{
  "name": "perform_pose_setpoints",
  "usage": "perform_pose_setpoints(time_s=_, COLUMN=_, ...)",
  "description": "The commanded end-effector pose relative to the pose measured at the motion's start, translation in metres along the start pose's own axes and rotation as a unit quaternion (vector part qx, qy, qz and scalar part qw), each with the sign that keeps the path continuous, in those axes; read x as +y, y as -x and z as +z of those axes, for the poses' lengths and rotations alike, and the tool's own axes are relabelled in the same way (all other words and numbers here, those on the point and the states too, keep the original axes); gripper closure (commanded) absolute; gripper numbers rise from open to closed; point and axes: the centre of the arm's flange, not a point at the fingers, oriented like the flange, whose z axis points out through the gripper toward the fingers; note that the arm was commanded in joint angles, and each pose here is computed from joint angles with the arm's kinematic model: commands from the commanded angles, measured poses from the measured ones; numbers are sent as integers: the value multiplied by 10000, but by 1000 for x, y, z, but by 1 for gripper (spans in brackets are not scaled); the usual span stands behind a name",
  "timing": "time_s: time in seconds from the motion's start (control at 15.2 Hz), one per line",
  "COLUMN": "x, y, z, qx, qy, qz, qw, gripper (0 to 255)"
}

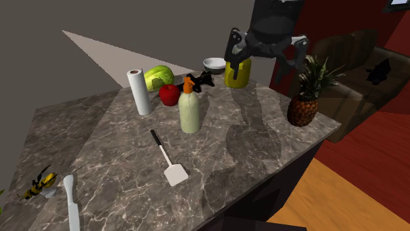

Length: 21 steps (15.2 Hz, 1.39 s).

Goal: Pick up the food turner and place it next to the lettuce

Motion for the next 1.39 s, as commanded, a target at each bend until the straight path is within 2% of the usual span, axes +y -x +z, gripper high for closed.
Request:
perform_pose_setpoints(time_s=0.0, x=0, y=0, z=0, qx=0, qy=0, qz=0, qw=10000, gripper=0)
perform_pose_setpoints(time_s=0.33, x=-44, y=-12, z=48, qx=-117, qy=-39, qz=-625, qw=9980, gripper=0)
perform_pose_setpoints(time_s=0.66, x=-89, y=-17, z=95, qx=-234, qy=-77, qz=-1247, qw=9919, gripper=0)
perform_pose_setpoints(time_s=0.99, x=-135, y=-15, z=143, qx=-350, qy=-115, qz=-1864, qw=9818, gripper=0)
perform_pose_setpoints(time_s=1.32, x=-181, y=-6, z=189, qx=-465, qy=-153, qz=-2473, qw=9677, gripper=0)
